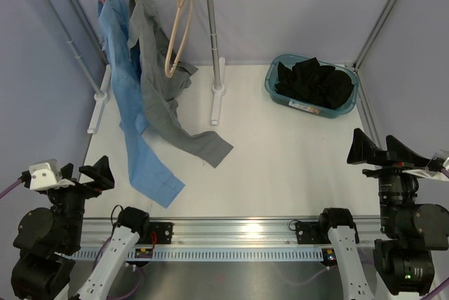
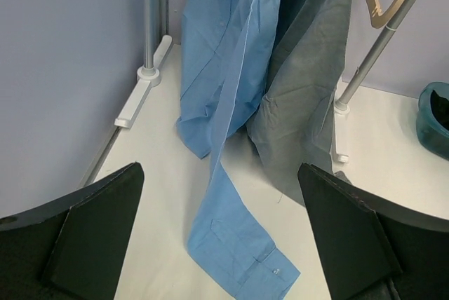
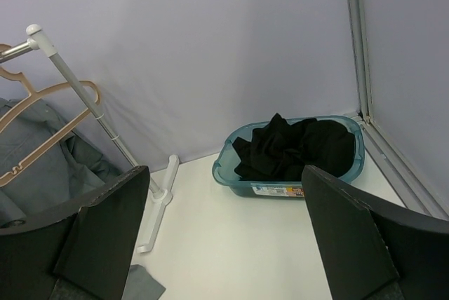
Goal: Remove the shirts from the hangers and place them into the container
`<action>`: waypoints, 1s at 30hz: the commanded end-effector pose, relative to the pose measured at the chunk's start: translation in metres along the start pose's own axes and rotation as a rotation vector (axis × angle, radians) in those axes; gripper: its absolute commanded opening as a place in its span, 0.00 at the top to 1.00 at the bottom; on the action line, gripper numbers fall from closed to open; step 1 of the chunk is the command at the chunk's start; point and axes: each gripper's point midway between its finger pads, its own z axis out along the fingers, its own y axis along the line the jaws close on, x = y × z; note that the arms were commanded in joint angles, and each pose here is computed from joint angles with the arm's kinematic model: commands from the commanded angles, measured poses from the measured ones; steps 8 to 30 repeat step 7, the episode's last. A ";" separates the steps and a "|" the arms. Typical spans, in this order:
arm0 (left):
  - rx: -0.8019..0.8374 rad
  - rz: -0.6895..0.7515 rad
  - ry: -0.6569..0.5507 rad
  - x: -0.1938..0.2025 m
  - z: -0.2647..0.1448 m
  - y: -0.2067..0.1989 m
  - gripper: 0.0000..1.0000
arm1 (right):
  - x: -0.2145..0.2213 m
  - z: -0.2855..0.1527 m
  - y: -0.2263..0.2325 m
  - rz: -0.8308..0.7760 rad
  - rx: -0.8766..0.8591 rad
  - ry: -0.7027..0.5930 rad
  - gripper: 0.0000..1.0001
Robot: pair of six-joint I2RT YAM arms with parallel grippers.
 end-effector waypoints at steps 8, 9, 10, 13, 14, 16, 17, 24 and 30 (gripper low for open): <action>0.013 -0.016 0.015 0.001 0.009 -0.007 0.01 | -0.016 -0.008 0.005 -0.024 -0.041 -0.077 0.00; 0.013 -0.016 0.015 0.001 0.009 -0.007 0.01 | -0.016 -0.008 0.005 -0.024 -0.041 -0.077 0.00; 0.013 -0.016 0.015 0.001 0.009 -0.007 0.01 | -0.016 -0.008 0.005 -0.024 -0.041 -0.077 0.00; 0.013 -0.016 0.015 0.001 0.009 -0.007 0.01 | -0.016 -0.008 0.005 -0.024 -0.041 -0.077 0.00; 0.013 -0.016 0.015 0.001 0.009 -0.007 0.01 | -0.016 -0.008 0.005 -0.024 -0.041 -0.077 0.00; 0.013 -0.016 0.015 0.001 0.009 -0.007 0.01 | -0.016 -0.008 0.005 -0.024 -0.041 -0.077 0.00; 0.013 -0.016 0.015 0.001 0.009 -0.007 0.01 | -0.016 -0.008 0.005 -0.024 -0.041 -0.077 0.00; 0.013 -0.016 0.015 0.001 0.009 -0.007 0.01 | -0.016 -0.008 0.005 -0.024 -0.041 -0.077 0.00; 0.013 -0.016 0.015 0.001 0.009 -0.007 0.01 | -0.016 -0.008 0.005 -0.024 -0.041 -0.077 0.00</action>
